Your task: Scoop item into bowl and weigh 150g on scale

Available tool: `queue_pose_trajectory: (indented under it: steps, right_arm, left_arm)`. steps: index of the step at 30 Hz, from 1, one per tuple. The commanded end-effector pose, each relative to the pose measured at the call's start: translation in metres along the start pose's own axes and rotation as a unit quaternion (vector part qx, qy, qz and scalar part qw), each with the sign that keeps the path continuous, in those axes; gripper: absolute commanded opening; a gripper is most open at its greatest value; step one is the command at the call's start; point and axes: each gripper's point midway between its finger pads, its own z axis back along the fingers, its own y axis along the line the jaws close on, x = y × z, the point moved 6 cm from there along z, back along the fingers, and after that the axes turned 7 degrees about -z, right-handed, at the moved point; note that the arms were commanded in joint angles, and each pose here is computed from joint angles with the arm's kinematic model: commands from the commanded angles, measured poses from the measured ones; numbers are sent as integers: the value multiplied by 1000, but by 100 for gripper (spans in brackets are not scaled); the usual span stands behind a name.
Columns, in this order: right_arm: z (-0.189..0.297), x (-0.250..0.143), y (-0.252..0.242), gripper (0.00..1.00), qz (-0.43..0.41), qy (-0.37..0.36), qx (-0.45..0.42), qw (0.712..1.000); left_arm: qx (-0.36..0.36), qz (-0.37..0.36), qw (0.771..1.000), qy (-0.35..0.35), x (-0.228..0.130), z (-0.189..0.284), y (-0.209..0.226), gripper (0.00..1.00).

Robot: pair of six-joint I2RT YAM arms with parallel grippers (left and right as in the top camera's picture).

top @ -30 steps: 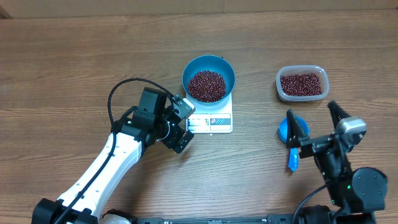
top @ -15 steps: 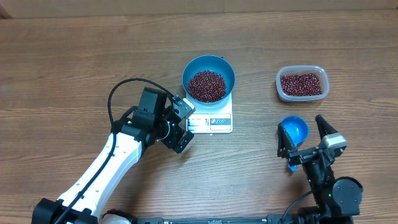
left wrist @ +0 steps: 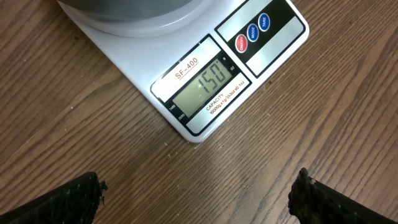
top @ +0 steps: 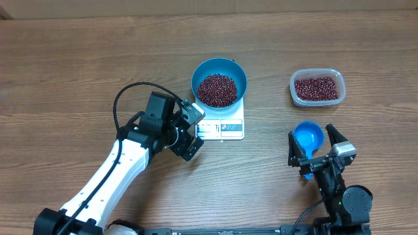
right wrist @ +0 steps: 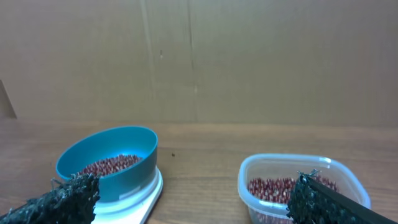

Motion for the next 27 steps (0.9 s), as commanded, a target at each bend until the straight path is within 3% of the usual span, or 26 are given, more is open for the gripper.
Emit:
queue_pose_trajectory:
  steps: [1,5,27]
  right_arm:
    - [0,-5,-1,100,2,-1,-2,1000]
    - [-1,-22,-4,100,-7,29,-6,1000]
    - [-1,-21,-4,100,-25,29,-4,999]
  left_arm:
    - [-7,-6,1000,1,-1,-2,-3,100]
    - [-7,-6,1000,1,-1,-2,-3,100]
    - [-7,-6,1000,1,-1,-2,-3,100]
